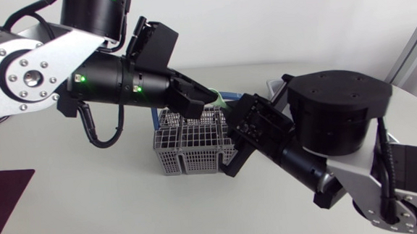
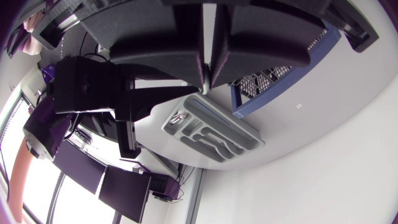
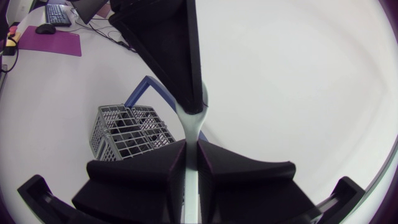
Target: Unload the cutlery basket into the drawer organizer.
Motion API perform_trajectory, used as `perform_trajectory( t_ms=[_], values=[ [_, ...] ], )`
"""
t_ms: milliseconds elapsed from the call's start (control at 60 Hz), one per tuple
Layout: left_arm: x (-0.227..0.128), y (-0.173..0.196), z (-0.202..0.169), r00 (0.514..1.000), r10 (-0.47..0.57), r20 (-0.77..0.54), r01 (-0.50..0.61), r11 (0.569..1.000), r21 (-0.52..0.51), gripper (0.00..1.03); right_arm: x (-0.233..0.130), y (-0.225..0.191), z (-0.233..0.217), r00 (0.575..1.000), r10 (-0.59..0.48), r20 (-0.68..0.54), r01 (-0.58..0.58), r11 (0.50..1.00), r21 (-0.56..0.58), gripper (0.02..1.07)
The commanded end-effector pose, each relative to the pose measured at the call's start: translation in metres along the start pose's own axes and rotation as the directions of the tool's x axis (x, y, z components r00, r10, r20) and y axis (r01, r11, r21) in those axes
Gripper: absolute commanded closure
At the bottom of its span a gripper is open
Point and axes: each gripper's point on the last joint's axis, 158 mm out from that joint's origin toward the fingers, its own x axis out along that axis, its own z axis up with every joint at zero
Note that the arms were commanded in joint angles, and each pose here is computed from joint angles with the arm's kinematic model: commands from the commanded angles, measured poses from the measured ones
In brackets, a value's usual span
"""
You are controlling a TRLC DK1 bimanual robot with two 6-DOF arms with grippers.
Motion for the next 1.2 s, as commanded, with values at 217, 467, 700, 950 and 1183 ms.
perform_trajectory(
  t_ms=[217, 467, 700, 950, 1183],
  values=[
    [-0.012, 0.005, 0.016, 0.999, 0.013, 0.041, -0.012, 1.0, -0.025, 0.19, 0.0, 0.0, 0.003, 1.0, 0.0, 0.002, 0.0, 1.0, -0.001, 1.0],
    [-0.048, 0.04, 0.042, 0.984, 0.114, 0.14, -0.107, 0.993, -0.055, 0.04, -0.006, 0.008, -0.008, 0.999, 0.036, -0.016, -0.036, 0.999, -0.016, 1.0],
    [-0.093, 0.078, 0.057, 0.948, 0.241, 0.208, -0.231, 0.97, -0.073, 0.04, -0.018, -0.004, -0.039, 0.992, 0.114, -0.049, -0.113, 0.993, 0.03, 1.0],
    [-0.106, 0.103, 0.034, 0.925, 0.341, 0.165, -0.337, 0.94, -0.053, 0.04, -0.026, -0.033, -0.091, 0.97, 0.218, -0.112, -0.209, 0.974, 0.087, 1.0],
    [-0.118, 0.12, 0.009, 0.901, 0.417, 0.122, -0.415, 0.909, -0.039, 0.04, -0.039, -0.067, -0.147, 0.94, 0.292, -0.179, -0.278, 0.956, 0.096, 1.0]
  ],
)
